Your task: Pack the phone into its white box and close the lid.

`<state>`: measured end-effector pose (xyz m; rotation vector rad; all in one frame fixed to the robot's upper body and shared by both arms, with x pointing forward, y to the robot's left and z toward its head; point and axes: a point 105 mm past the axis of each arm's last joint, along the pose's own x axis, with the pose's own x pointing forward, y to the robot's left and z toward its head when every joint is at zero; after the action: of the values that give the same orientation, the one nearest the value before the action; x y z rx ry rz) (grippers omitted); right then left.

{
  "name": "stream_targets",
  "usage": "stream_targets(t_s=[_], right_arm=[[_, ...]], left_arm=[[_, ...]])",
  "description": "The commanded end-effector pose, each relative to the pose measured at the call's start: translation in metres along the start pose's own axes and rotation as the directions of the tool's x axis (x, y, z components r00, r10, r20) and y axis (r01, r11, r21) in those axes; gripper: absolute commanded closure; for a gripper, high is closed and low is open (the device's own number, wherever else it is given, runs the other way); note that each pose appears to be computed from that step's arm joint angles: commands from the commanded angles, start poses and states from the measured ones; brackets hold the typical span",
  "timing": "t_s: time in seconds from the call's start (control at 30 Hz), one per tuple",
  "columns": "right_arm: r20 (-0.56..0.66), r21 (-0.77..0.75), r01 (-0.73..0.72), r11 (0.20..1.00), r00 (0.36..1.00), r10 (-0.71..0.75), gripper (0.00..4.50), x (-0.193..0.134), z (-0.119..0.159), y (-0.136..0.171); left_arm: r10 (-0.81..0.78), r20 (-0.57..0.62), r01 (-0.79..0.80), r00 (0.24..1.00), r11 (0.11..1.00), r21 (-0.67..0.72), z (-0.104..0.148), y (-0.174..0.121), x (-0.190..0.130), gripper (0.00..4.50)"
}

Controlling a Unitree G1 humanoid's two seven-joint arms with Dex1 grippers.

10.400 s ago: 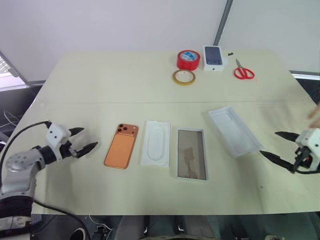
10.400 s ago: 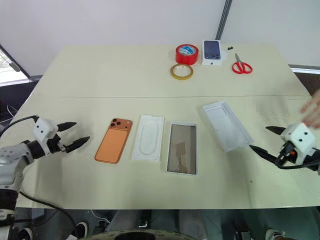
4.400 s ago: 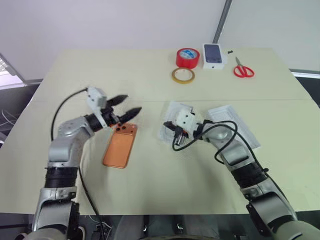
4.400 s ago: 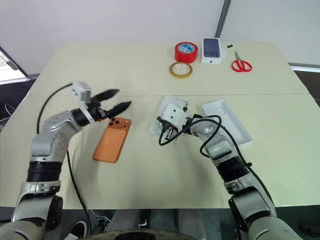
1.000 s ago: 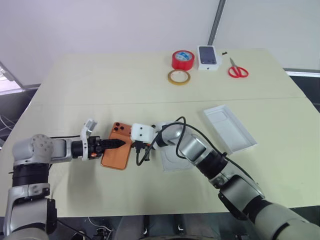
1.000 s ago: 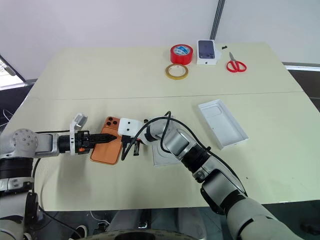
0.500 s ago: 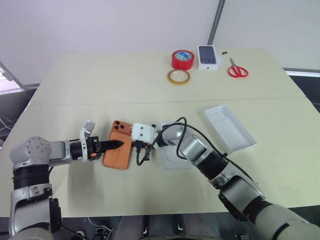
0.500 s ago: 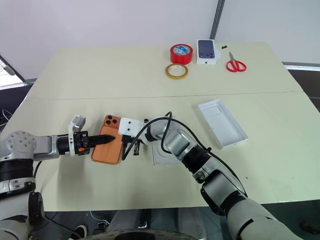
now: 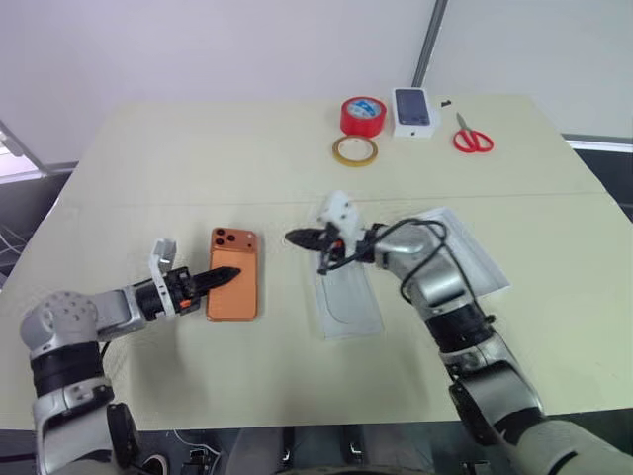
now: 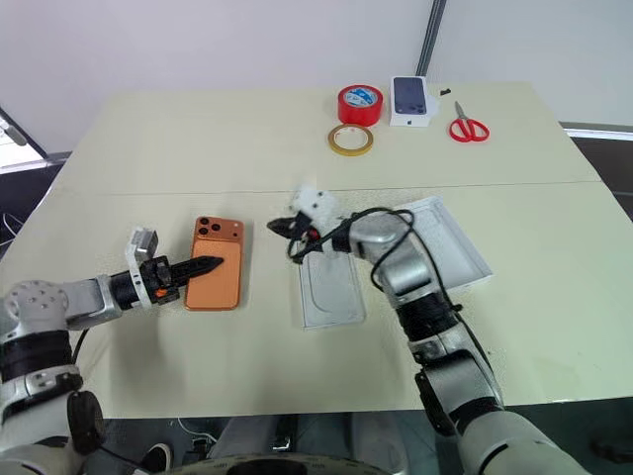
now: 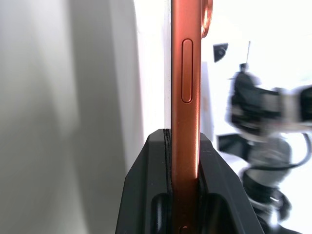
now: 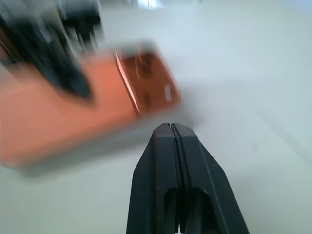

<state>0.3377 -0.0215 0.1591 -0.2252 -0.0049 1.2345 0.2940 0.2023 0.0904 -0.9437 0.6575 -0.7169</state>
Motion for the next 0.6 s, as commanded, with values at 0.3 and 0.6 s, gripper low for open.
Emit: stream_targets(t_s=[0.3,0.6], right_arm=[[-0.101,-0.071,-0.248,0.966,0.965,0.24,1.09,-0.093,-0.019,0.059],[-0.316,-0.248,-0.364,0.898,0.906,0.281,1.31,-0.104,-0.068,0.082]], left_arm=[[-0.173,0.02,0.174,0.985,0.984,-0.031,0.006,-0.032,0.003,4.5],[-0.198,0.026,0.198,0.98,0.98,-0.004,0.011,-0.043,0.019,4.5]])
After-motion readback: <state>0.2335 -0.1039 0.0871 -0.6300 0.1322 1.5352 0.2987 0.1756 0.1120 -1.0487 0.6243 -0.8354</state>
